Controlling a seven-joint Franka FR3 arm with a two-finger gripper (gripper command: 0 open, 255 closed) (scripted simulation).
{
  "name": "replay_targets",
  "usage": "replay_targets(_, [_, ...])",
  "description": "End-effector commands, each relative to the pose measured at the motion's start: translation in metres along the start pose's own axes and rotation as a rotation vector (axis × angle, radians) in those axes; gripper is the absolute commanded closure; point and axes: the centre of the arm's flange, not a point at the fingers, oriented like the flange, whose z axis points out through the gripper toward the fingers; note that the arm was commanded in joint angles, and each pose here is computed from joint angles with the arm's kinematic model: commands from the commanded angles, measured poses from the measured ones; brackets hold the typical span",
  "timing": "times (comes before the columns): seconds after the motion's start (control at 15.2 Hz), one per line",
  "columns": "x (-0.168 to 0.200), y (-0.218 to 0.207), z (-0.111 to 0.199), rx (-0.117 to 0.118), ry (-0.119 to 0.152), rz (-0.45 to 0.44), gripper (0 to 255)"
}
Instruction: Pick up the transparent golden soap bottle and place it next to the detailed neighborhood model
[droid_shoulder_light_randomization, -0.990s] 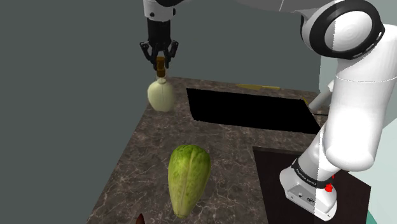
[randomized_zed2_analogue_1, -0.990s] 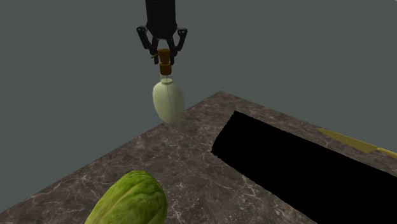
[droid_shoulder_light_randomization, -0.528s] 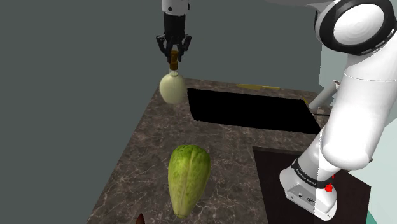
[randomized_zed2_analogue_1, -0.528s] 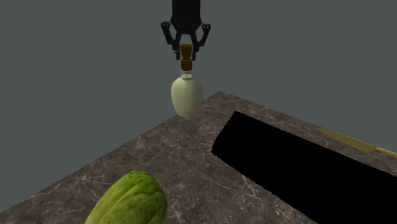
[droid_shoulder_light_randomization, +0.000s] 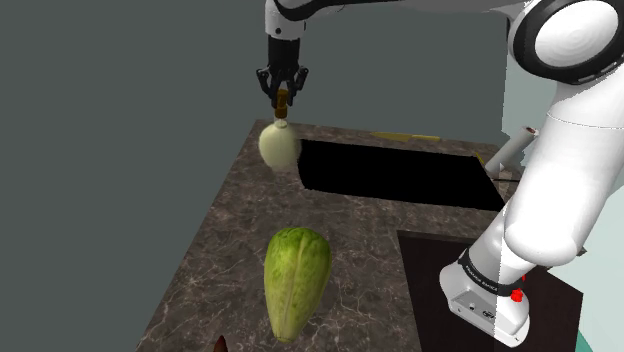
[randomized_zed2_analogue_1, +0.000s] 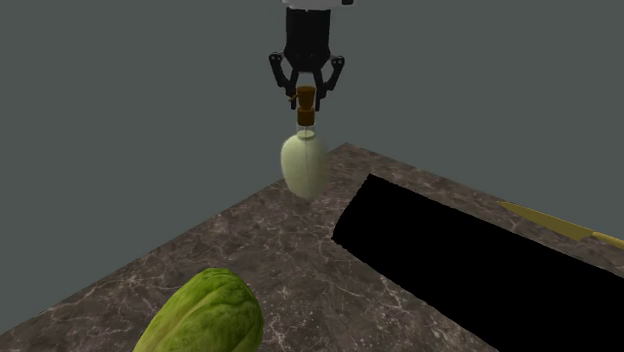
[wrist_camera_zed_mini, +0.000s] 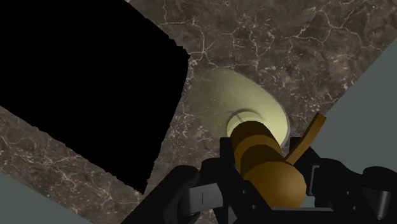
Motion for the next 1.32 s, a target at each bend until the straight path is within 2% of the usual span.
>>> replay_targets(0.0, [0.001,0.0,0.01,0.001,0.001,0.0,255])
replay_targets(0.86, [0.001,0.003,0.079,0.001,0.001,0.0,255])
replay_targets(1.25, [0.0,0.003,0.082,0.001,0.001,0.0,255])
